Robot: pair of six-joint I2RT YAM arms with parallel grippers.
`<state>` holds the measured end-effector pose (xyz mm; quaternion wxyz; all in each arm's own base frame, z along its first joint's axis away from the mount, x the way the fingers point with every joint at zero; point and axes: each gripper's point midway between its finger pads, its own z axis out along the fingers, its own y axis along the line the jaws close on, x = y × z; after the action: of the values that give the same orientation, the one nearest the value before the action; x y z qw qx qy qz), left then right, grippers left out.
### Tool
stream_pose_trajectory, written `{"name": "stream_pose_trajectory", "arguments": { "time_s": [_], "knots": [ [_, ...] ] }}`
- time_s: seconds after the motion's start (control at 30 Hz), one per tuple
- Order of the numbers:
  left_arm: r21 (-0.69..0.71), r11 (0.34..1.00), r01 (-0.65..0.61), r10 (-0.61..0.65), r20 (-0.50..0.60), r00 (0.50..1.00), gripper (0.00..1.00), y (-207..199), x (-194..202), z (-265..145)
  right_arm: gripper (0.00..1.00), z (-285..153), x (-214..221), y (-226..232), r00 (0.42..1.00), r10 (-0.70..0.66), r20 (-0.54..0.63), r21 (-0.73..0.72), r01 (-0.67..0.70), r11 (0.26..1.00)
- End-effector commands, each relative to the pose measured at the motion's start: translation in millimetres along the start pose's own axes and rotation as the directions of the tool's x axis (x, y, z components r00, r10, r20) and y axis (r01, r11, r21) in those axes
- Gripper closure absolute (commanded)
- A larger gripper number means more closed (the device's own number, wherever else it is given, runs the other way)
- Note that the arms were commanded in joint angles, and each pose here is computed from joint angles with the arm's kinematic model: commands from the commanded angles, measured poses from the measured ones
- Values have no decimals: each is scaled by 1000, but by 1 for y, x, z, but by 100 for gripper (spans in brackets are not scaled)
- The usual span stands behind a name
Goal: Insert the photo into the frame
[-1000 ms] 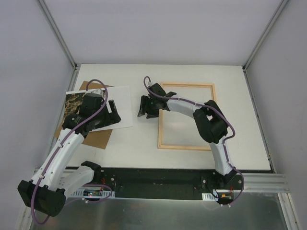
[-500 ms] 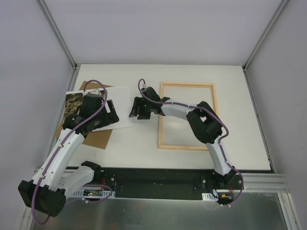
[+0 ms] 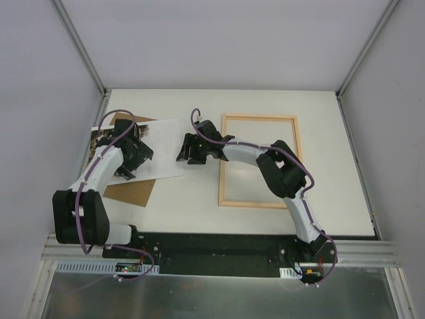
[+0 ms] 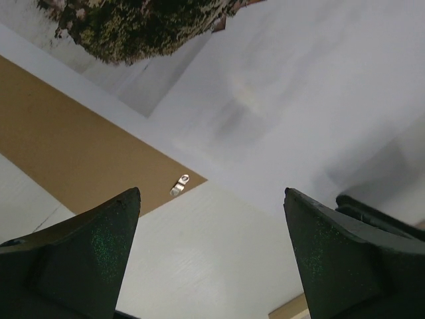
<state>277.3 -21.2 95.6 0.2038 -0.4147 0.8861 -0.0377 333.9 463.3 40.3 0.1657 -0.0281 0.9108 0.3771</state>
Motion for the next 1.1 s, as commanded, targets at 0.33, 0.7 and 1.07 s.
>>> {"name": "stream_pose_trajectory", "arguments": {
  "time_s": [0.33, 0.7, 1.07],
  "knots": [
    [-35, 997, 69, -71, -44, 997, 12, -10, -49, 75, 39, 11, 5, -15, 999, 20, -28, -1, -20, 1000],
    [-63, 994, 85, -90, -82, 993, 13, -3, -39, 92, 39, 21, 6, -12, 999, 40, -37, -27, -41, 999],
    [-62, 995, 81, -89, -126, 988, 13, -2, -29, 97, 38, 24, 4, 5, 996, 72, -44, -101, -76, 992]
  ]
}}
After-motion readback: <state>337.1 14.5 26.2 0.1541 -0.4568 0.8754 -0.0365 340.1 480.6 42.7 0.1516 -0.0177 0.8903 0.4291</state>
